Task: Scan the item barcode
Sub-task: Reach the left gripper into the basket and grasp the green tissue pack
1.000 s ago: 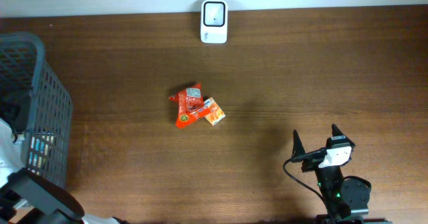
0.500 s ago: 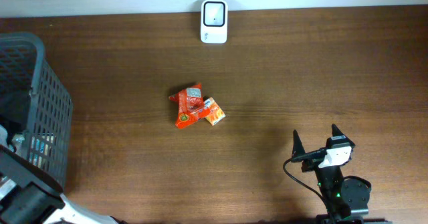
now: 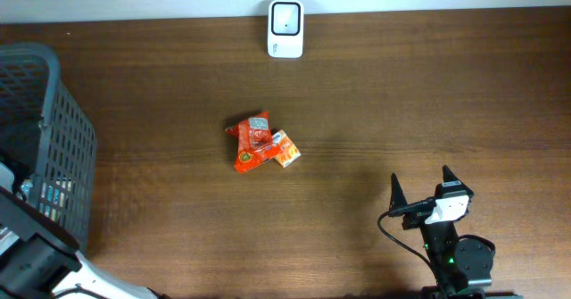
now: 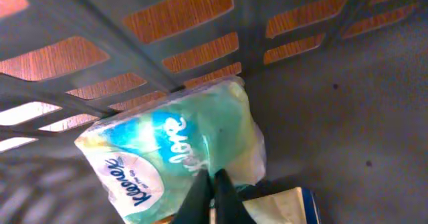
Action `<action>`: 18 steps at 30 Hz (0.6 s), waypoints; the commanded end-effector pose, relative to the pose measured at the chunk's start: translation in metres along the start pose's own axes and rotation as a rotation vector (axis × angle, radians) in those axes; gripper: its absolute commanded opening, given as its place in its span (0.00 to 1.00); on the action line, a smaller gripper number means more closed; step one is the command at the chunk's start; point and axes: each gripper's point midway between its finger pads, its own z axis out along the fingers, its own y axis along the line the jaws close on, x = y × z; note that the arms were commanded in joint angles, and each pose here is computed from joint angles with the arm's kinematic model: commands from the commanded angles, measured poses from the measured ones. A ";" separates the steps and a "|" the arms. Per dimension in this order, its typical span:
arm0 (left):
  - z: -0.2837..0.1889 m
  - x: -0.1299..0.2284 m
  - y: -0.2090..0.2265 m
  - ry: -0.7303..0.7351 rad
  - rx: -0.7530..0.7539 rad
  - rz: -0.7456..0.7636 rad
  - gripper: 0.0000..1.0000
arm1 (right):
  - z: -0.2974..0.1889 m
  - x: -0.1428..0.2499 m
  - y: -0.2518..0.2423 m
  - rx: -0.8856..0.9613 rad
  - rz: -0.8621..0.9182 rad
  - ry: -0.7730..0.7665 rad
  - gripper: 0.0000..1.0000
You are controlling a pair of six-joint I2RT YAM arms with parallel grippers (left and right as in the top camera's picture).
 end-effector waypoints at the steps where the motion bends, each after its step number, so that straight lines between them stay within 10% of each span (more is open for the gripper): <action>1: 0.009 0.008 0.005 0.022 -0.027 0.010 0.00 | 0.000 0.003 -0.002 0.007 0.013 0.005 0.99; 5: -0.001 -0.004 0.005 -0.015 -0.013 -0.006 0.09 | 0.000 0.003 -0.002 0.007 0.013 0.005 0.99; 7: -0.005 -0.014 0.002 -0.053 0.002 -0.022 0.55 | 0.000 0.003 -0.002 0.007 0.013 0.005 0.99; 9: -0.005 -0.018 0.001 -0.067 0.008 -0.030 0.73 | 0.000 0.003 -0.002 0.007 0.013 0.005 0.99; 15: 0.014 -0.007 -0.003 -0.042 -0.001 -0.034 0.70 | 0.000 0.003 -0.002 0.007 0.013 0.005 0.99; 18: 0.018 -0.001 -0.002 -0.024 -0.009 -0.026 0.28 | 0.000 0.003 -0.002 0.007 0.013 0.005 0.99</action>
